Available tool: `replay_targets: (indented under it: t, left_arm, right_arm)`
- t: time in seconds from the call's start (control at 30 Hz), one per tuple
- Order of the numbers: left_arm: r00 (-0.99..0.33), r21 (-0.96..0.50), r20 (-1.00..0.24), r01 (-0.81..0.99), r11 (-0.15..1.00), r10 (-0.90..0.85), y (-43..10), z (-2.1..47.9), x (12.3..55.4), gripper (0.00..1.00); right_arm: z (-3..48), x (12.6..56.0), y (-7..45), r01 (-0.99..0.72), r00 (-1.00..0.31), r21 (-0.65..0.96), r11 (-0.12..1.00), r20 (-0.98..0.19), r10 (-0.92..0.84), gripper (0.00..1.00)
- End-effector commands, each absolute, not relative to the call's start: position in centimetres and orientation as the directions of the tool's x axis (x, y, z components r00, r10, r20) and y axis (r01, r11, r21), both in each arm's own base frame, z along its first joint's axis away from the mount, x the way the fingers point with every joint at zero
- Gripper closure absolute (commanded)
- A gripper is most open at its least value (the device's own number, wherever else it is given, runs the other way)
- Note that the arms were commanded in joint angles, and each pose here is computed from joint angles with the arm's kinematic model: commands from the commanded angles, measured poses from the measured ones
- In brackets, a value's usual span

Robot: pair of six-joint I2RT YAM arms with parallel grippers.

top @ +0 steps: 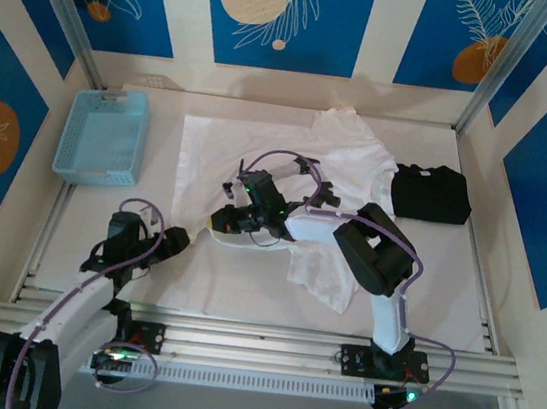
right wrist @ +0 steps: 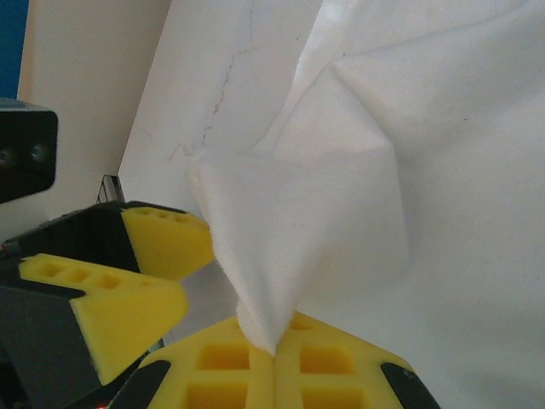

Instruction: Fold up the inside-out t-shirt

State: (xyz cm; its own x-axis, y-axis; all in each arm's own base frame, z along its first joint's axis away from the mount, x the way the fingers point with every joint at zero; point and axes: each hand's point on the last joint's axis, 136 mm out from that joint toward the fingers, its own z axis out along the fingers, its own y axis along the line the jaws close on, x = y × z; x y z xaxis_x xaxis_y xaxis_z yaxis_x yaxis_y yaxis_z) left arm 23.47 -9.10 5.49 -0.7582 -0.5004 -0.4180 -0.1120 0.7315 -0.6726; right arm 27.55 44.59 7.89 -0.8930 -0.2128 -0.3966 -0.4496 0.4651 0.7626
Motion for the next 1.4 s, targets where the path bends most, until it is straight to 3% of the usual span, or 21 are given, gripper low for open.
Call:
replay_targets:
  t: [0.0, 0.57, 0.83, 1.2, 1.37]
  left_arm:
    - [-0.764, -0.728, -0.401, -0.069, 0.682, -0.505, -10.2, 6.2, 23.7, 0.39]
    - [-0.765, -0.721, -0.442, -0.007, 0.693, -0.468, -11.2, 6.3, 27.0, 0.62]
    - [-0.728, -0.691, -0.499, 0.008, 0.723, -0.469, -10.5, 7.2, 27.9, 0.62]
    - [-0.676, -0.633, -0.574, 0.007, 0.774, -0.463, -9.1, 9.3, 27.9, 0.99]
    - [-0.683, -0.583, -0.571, -0.052, 0.811, -0.455, -7.9, 9.0, 27.4, 1.00]
  right_arm:
    - [8.0, 27.2, 45.3, -0.445, -0.895, 0.771, 0.455, -0.384, -0.225, 1.00]
    - [8.1, 26.8, 45.3, -0.451, -0.892, 0.768, 0.455, -0.388, -0.231, 1.00]
    - [7.9, 26.8, 45.0, -0.454, -0.891, 0.762, 0.462, -0.391, -0.230, 1.00]
    - [8.1, 26.9, 45.0, -0.455, -0.891, 0.764, 0.457, -0.394, -0.228, 1.00]
    - [8.2, 27.0, 44.8, -0.455, -0.891, 0.764, 0.457, -0.395, -0.226, 1.00]
